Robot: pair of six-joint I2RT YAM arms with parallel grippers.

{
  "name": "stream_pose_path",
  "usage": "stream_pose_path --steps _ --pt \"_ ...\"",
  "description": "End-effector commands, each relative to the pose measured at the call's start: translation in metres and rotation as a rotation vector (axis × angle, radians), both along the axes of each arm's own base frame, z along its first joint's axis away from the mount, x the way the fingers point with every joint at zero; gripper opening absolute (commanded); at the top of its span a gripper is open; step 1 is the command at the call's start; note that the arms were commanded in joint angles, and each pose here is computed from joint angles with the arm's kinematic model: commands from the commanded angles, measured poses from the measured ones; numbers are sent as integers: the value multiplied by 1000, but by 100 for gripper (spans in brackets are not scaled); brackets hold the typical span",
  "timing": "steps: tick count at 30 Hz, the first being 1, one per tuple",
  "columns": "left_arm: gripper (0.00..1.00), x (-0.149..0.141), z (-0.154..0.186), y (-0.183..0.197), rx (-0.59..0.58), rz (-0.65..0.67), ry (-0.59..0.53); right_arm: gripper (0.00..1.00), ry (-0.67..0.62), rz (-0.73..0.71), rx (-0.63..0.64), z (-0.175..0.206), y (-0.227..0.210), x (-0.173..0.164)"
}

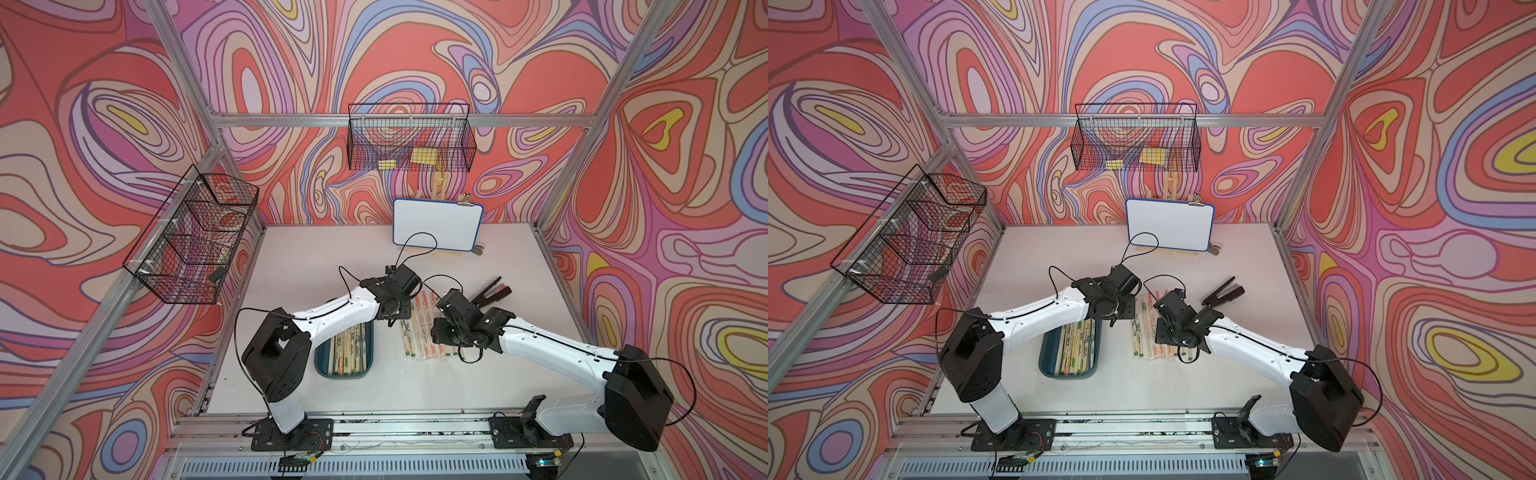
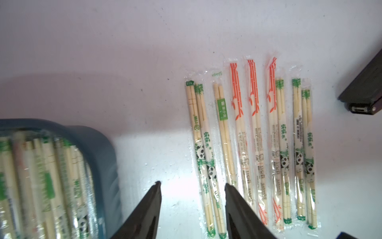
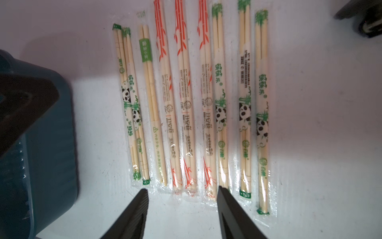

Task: Take the paired disposable chopsticks out of the storage box
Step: Place the paired disposable chopsticks at the center of the board.

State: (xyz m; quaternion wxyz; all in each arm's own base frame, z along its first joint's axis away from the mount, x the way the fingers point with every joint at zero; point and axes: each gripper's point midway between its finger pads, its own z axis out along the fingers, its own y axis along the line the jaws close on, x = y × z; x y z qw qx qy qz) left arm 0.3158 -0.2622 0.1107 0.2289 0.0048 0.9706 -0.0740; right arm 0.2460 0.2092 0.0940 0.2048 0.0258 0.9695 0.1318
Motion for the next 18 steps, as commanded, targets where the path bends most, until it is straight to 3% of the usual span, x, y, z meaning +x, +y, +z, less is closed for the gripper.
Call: stream_pose_path --steps 1,6,12,18 --pt "57 -5 20 34 134 -8 -46 63 -30 -13 -61 4 -8 9" --pt "59 -13 30 79 207 37 -69 67 -73 -13 -61 14 -8 16" --pt "58 -28 17 133 204 127 -25 67 -94 55 -54 26 3 21" --pt "55 -43 -5 165 212 180 30 67 -110 156 159 36 40 14"
